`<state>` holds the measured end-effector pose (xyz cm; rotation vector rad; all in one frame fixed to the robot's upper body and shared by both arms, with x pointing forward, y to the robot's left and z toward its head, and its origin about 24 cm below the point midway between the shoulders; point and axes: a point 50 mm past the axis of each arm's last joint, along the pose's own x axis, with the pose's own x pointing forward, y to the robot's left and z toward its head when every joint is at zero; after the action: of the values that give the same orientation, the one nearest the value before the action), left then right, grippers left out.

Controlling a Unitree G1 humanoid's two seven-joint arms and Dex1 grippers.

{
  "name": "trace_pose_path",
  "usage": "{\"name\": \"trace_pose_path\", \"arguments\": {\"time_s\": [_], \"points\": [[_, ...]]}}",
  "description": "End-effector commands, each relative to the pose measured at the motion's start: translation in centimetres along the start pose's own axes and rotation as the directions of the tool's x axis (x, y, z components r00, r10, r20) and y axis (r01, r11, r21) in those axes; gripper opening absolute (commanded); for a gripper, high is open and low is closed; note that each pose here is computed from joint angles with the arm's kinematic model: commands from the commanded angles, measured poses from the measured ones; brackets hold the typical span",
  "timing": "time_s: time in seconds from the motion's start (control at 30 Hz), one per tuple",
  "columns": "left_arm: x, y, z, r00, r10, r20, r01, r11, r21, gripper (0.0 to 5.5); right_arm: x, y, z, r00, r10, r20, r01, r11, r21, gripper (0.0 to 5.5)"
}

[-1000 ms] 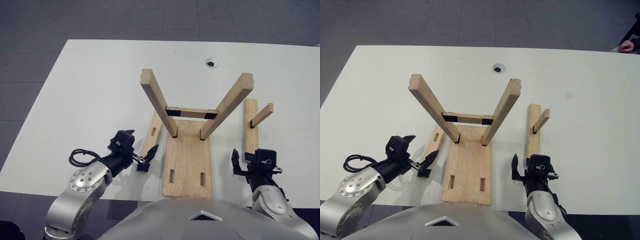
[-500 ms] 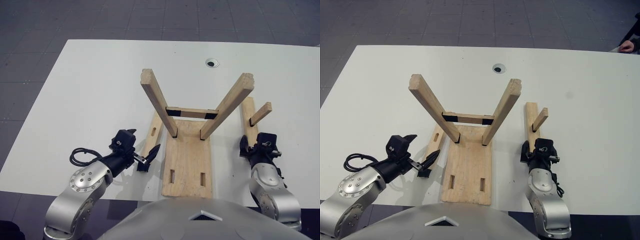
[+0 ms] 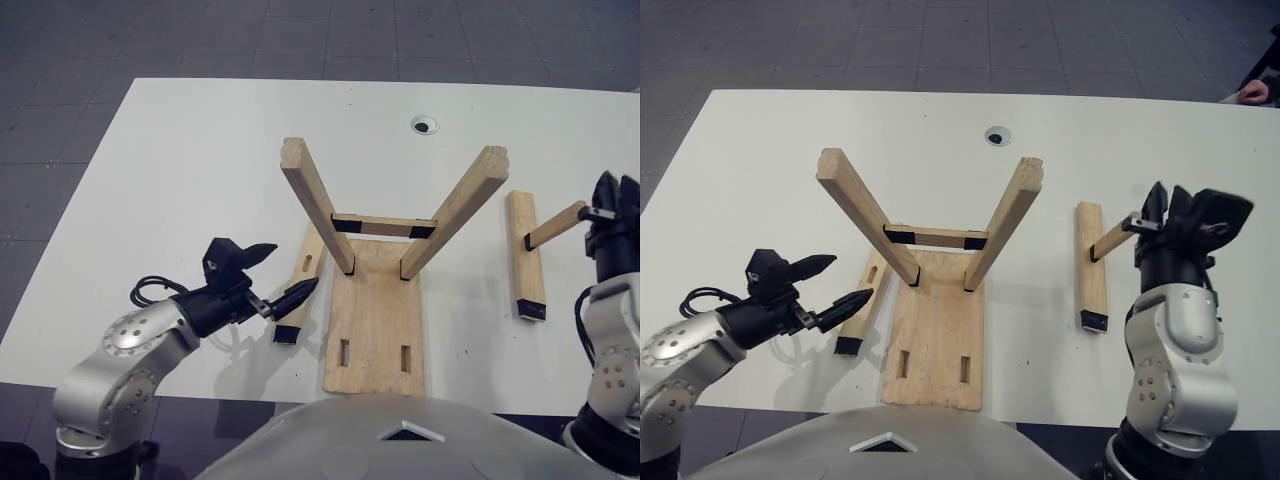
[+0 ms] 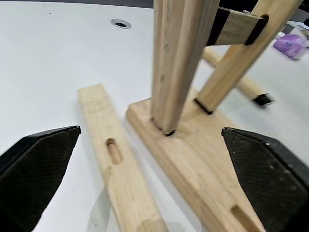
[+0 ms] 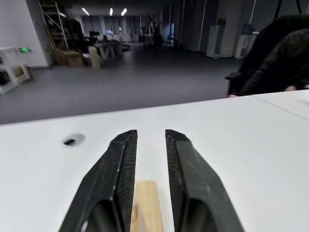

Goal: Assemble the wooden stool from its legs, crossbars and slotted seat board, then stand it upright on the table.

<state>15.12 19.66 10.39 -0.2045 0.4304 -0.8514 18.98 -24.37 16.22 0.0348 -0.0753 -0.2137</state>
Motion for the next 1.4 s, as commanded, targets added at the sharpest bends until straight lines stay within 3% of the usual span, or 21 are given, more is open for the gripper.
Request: {"name": "trace_pose_path", "arguments": {"time_s": [0.03, 0.13, 0.37, 0.57, 0.77, 0.93, 1.13, 1.4], "points": [[-0.8, 0.6, 1.1, 0.998, -0.048, 0.031, 0.048, 0.999, 0.002, 5.50, 0.5, -1.1, 2.2, 0.996, 0.035, 0.077, -0.031, 0.998, -0.054, 0.33], [-0.8, 0.4, 1.1, 0.999, -0.045, 0.029, 0.045, 0.999, 0.011, 5.50, 0.5, -1.1, 2.1, 0.998, 0.039, 0.057, -0.034, 0.995, -0.091, 0.11], [-0.5, 0.3, 0.9, 1.000, -0.019, 0.019, 0.019, 1.000, 0.016, 5.50, 0.2, -0.4, 2.2, 0.997, 0.060, 0.043, -0.055, 0.994, -0.098, 1.34], [-0.3, 0.2, 0.6, 1.000, -0.014, 0.009, 0.014, 1.000, 0.019, 5.50, -2.1, 1.0, 1.7, 0.994, 0.098, -0.046, -0.104, 0.983, -0.154, 2.32], [-0.2, -0.3, 0.4, 1.000, -0.010, 0.007, 0.009, 1.000, 0.019, 5.50, -4.5, 2.3, -0.5, 0.970, 0.174, -0.169, -0.204, 0.962, -0.181, 3.44], [-0.1, -0.6, 0.7, 1.000, -0.016, 0.016, 0.015, 0.999, 0.031, 5.50, -7.5, 2.6, -5.1, 0.909, 0.100, -0.405, -0.175, 0.972, -0.154, 4.39], [-0.3, -0.9, 0.9, 1.000, -0.021, 0.020, 0.021, 0.999, 0.036, 5.50, -8.0, 1.5, -7.8, 0.888, 0.000, -0.461, -0.105, 0.974, -0.202, 5.47], [-0.2, -1.1, 1.0, 1.000, -0.019, 0.022, 0.018, 0.999, 0.031, 5.50, -7.3, 2.4, -10.7, 0.836, -0.030, -0.547, -0.116, 0.966, -0.230, 5.49]]}}
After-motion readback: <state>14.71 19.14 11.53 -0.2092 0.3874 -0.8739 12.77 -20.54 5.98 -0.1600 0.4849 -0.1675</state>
